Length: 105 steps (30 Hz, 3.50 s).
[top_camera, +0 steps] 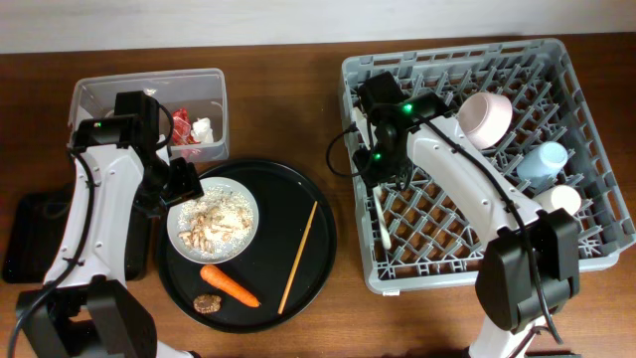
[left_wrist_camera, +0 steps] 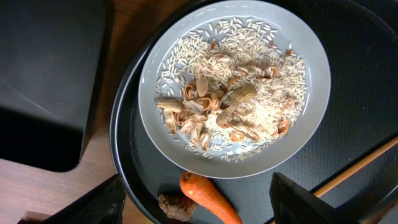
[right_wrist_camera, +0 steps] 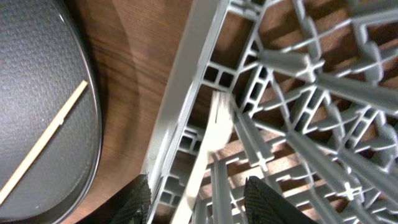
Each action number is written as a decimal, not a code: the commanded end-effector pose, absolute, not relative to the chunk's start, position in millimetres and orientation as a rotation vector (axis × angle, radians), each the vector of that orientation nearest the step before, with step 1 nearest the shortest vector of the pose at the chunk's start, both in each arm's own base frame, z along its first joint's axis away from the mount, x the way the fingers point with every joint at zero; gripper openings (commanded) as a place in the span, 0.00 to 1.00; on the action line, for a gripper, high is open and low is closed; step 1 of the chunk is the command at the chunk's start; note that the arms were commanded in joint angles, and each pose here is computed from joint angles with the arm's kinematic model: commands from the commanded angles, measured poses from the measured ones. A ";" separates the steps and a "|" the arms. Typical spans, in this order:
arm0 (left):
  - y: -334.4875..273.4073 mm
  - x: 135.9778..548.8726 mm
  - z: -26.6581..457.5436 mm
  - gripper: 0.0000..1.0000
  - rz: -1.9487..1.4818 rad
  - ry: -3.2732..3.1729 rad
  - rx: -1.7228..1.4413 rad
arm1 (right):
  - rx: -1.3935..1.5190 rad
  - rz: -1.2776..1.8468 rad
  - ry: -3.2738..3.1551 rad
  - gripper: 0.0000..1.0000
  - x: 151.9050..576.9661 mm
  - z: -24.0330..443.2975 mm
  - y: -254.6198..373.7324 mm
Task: Sort waste into correct bins and load items into the dishwasher rack
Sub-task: 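Carry the fork into the rack's left side and release it, then grasp the wooden chopstick on the round tray with the right gripper, then place the wooden chopstick in the rack beside the fork, then grasp the white plate's rim with the left gripper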
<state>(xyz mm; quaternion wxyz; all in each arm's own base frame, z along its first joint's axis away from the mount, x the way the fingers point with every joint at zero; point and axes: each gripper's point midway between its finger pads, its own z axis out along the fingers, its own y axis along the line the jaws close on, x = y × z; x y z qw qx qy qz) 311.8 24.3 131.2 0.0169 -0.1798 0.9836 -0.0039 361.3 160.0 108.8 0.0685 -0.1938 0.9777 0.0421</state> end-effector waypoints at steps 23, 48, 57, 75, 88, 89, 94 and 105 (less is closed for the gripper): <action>29.3 311.9 140.5 0.73 0.025 3.021 -0.569 | -0.024 -0.007 3.248 0.52 239.6 28.5 301.5; 29.4 311.8 140.5 0.74 0.025 3.021 -0.570 | 0.021 0.083 3.345 0.04 229.3 -5.4 322.0; 29.4 311.8 140.5 0.73 0.025 3.021 -0.570 | -0.006 0.115 3.244 0.04 256.3 33.3 325.8; 29.3 312.0 140.5 0.73 0.024 3.020 -0.569 | -0.134 0.007 2.970 0.04 336.1 209.8 130.5; 29.2 312.0 140.5 0.74 0.023 3.020 -0.570 | -0.282 0.221 3.052 0.04 337.9 138.4 144.2; 29.2 312.0 140.5 0.74 0.023 3.020 -0.570 | -0.281 0.228 3.043 0.04 340.1 134.9 145.5; 29.2 312.0 140.5 0.74 0.023 3.020 -0.570 | -0.285 0.275 2.995 0.16 350.5 124.8 153.1; 27.0 310.9 140.4 0.74 0.006 3.026 -0.570 | -0.206 0.191 2.957 0.52 352.5 140.6 137.1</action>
